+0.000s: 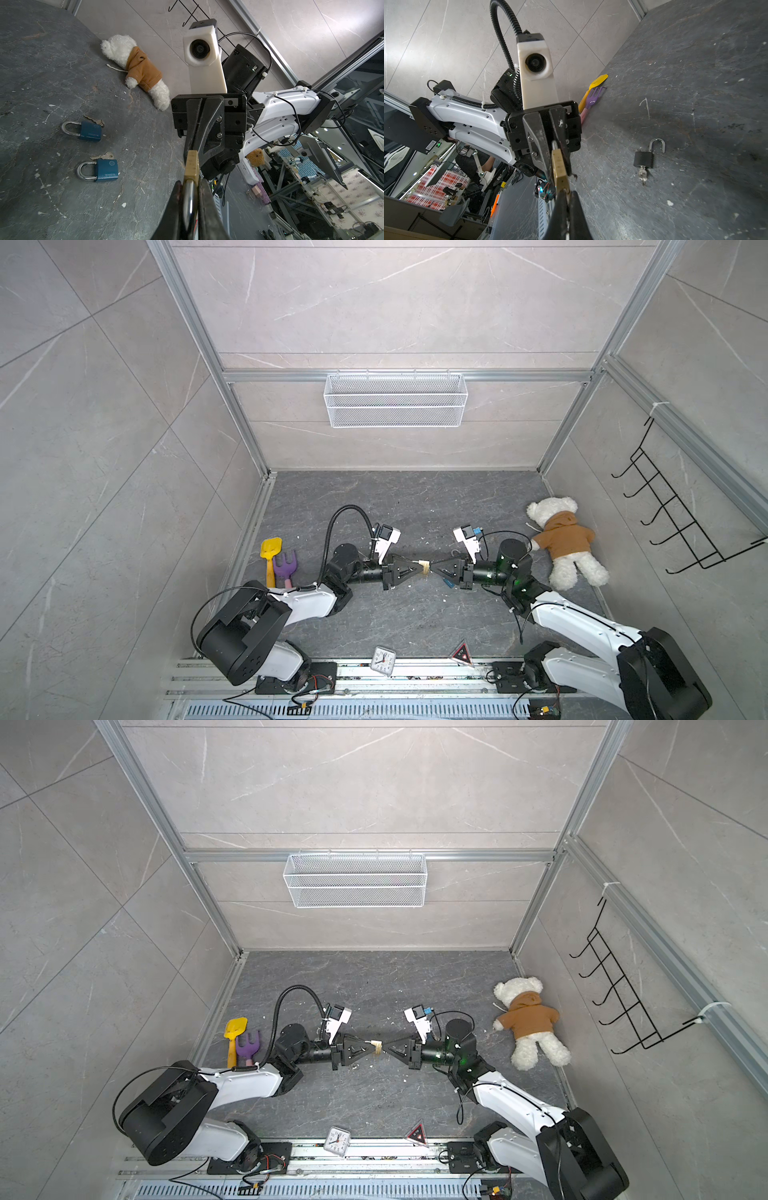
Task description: Lock with the key
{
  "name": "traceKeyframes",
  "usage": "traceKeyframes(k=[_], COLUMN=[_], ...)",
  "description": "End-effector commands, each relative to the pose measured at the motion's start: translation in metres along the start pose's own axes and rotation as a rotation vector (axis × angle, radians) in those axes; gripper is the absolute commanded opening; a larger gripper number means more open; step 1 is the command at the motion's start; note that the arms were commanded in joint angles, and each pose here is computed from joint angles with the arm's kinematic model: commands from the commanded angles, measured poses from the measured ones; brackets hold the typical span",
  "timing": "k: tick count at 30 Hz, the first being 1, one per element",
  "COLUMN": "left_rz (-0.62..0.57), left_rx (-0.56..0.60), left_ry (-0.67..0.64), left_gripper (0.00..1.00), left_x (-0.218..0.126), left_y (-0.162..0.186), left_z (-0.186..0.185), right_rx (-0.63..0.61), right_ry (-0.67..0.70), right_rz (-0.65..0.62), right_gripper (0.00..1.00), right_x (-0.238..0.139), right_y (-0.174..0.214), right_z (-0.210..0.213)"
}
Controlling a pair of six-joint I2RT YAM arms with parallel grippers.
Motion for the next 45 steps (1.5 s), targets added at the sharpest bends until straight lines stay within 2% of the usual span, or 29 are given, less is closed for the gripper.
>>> traceKeyframes(k=[1,16,20,22,28,40,45], left_rz=[-0.001,0.047,0.047,0.044,0.042,0.022,0.025], left_rx=[0.049,0.030,0.030,0.035,0.054,0.077,0.075], left_ry=[0.063,0.080,0.080,0.079,0.052,0.016,0.020], left_gripper=[0.14,0.19,0.12,0.14,0.30,0.33,0.31], left_x=[0.018,0.024,0.022,0.021,0.014,0.005,0.006], left_y=[-0.012,-0.001,0.001,0.002,0.004,0.004,0.002], left_z=[-0.014,-0.012,-0.013,-0.015,-0.019,-0.026,-0.025], right_rx=[-0.078,-0.088,-0.091,-0.096,-0.092,-0.087,-0.086], right_ry=[-0.140,-0.122,-0.102,-0.085,-0.053,-0.056,-0.069], right_rz=[0.049,0.043,0.052,0.064,0.073,0.100,0.108], right_gripper=[0.00,0.00,0.00,0.00,0.00,0.00,0.00], right_x=[0.010,0.015,0.013,0.012,0.005,0.001,0.000], right_y=[0.001,-0.010,-0.010,-0.010,-0.011,-0.006,-0.004], right_z=[0.028,0.026,0.025,0.023,0.021,0.021,0.022])
Point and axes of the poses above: each gripper's point midway between its finger pads, its own x axis out along the fingers, its own z axis along the line the jaws close on, y = z × x, the point moved 4 cm from there along -x, back along the fingers, and after that the axes turned 3 degrees about -x, right-handed, at the moved point
